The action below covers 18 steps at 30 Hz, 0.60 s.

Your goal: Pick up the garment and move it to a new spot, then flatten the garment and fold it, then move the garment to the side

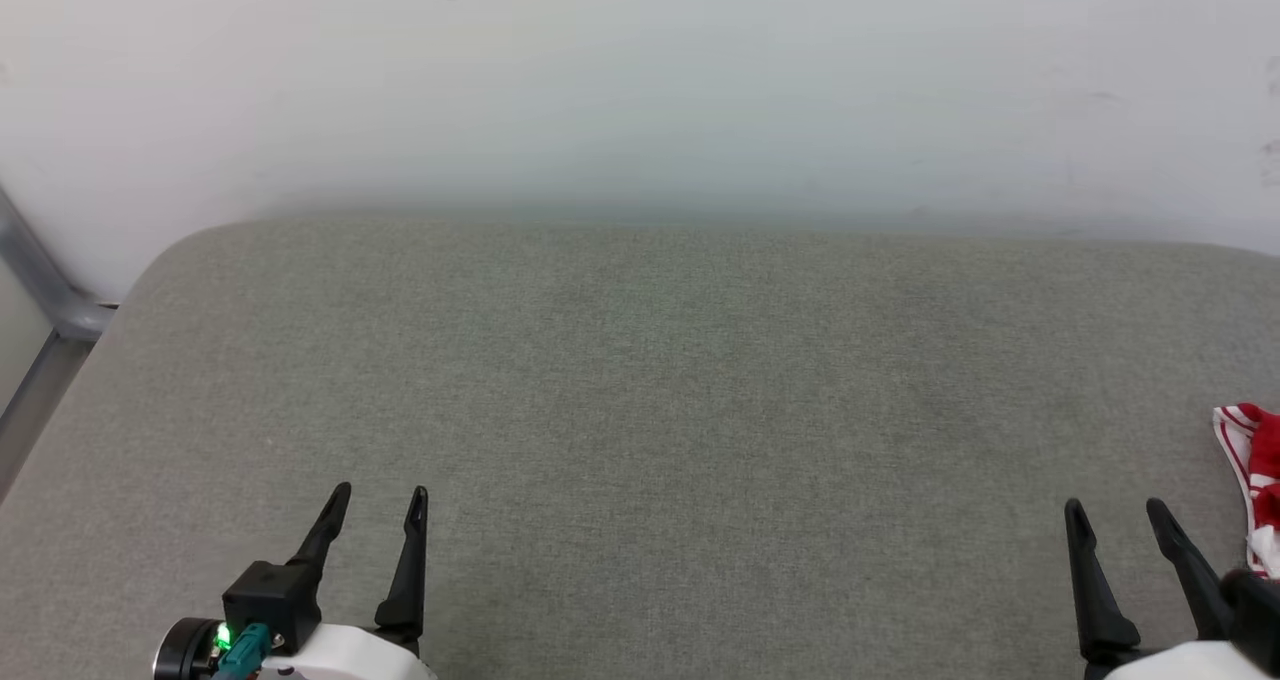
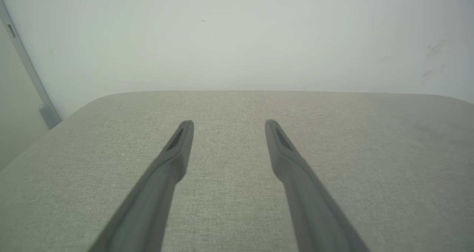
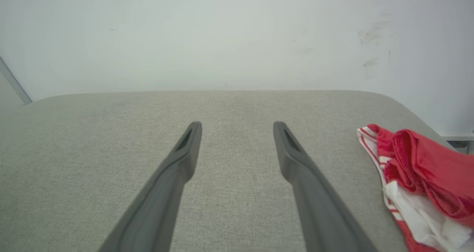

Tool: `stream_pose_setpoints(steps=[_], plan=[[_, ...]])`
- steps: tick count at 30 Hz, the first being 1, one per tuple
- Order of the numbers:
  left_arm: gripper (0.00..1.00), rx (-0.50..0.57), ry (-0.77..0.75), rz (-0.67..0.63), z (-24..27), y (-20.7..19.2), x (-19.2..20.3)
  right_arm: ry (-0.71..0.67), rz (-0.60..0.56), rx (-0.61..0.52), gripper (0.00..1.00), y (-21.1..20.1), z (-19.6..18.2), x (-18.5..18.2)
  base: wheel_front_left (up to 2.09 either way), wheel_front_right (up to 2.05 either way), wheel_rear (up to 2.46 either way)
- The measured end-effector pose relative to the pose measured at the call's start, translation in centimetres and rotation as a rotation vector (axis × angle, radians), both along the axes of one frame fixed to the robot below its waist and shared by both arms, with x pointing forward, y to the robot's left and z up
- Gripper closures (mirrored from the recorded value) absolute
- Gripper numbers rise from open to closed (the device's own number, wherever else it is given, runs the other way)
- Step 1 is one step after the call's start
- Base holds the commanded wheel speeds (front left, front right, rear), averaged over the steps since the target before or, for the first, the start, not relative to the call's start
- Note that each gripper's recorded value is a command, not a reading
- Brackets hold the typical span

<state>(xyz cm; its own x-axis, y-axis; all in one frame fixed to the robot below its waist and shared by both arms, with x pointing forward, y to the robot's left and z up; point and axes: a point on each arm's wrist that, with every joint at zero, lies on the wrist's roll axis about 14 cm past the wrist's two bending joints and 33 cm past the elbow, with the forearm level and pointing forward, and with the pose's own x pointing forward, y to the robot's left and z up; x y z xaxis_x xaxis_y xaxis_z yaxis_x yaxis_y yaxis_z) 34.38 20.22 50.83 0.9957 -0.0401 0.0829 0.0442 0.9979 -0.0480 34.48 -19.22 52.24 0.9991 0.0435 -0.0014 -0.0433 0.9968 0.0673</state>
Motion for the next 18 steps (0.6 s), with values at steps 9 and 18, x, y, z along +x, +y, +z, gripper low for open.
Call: stream_pose_setpoints(steps=[9, 18], plan=[[0.00, 0.003, 0.009, -0.036, -0.3, -1.2, -0.2, 0.006, -0.021, -0.004, 0.00, -0.8, 0.8, -2.3, 0.00, 0.00, 0.00], [0.00, 0.006, 0.019, -0.045, -0.7, -1.3, -0.2, -0.009, -0.015, -0.005, 0.00, -0.6, 1.3, -2.4, 0.00, 0.00, 0.00]])
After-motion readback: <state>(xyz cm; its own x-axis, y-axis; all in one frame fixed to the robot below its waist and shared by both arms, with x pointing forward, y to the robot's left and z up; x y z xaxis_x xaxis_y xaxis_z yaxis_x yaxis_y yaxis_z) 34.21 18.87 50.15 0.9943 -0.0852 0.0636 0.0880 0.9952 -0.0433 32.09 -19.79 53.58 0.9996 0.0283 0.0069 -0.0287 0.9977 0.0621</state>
